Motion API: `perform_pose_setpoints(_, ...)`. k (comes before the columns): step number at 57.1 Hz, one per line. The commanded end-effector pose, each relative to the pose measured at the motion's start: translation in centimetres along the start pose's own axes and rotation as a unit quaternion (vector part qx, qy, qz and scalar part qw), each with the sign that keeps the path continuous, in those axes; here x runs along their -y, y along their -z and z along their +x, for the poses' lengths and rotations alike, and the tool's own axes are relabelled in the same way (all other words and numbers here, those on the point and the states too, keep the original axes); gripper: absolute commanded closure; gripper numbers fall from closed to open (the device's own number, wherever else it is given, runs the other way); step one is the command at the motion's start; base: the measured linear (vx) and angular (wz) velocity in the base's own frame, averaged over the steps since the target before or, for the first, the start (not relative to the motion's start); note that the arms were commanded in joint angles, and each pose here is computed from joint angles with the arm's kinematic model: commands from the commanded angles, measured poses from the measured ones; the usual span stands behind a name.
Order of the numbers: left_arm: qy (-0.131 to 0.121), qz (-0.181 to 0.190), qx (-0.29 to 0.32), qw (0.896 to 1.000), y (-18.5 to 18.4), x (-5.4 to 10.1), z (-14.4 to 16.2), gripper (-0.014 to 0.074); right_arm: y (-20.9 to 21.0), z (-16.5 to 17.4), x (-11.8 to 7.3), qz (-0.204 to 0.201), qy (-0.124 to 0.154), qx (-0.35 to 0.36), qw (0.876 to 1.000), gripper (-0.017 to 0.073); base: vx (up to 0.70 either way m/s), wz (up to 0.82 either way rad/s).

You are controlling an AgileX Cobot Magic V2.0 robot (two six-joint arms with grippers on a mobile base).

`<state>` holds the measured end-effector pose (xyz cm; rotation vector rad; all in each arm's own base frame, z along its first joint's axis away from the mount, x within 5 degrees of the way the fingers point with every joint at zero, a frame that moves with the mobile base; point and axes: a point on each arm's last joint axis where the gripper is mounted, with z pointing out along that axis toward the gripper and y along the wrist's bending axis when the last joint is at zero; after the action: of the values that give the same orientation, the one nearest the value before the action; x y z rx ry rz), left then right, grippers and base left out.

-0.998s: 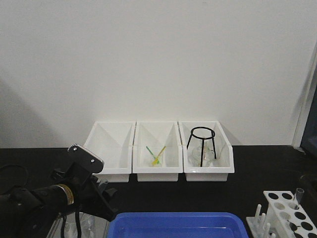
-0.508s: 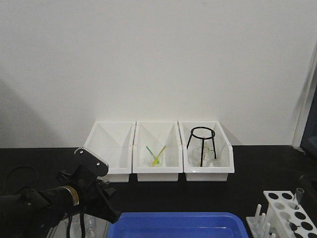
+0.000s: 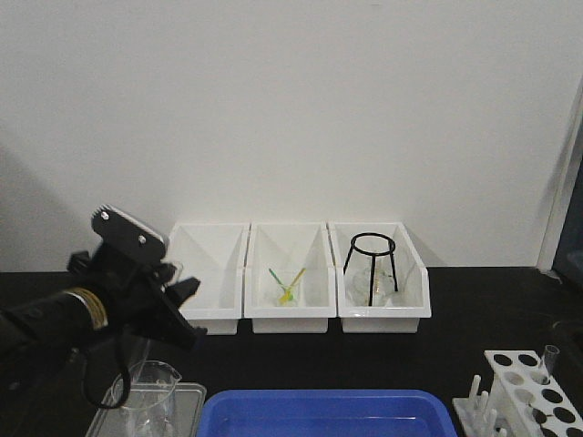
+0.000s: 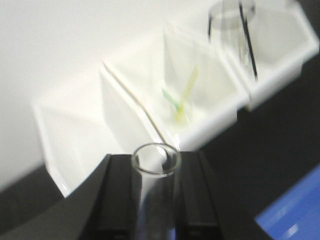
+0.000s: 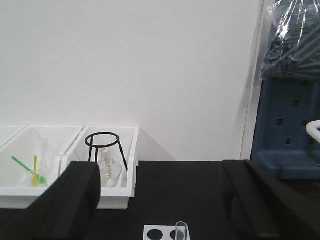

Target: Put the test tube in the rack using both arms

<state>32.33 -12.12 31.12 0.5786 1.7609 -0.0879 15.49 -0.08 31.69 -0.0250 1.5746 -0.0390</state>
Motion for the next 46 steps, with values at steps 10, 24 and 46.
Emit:
perform_pose_setpoints(10,0.048,0.016,0.151,0.987,6.3,0.9,-7.0,0.0602,-0.5,-1.4,-2.2,-0.069,0.018,0.047,0.996,0.0027,0.0,0.0)
perform_pose_setpoints(24,0.097,0.136,0.196,0.966,6.7,7.2,-8.5,0.0602,-0.9,-0.2,-7.9,-0.223,-0.004,0.017,0.975,0.0027,0.0,0.0)
perform_pose_setpoints(46,0.112,0.269,0.203,0.935,7.5,15.3,-8.6,0.0601,-0.4,0.4,-11.4,-0.307,-0.013,0.018,0.951,0.0027,0.0,0.0)
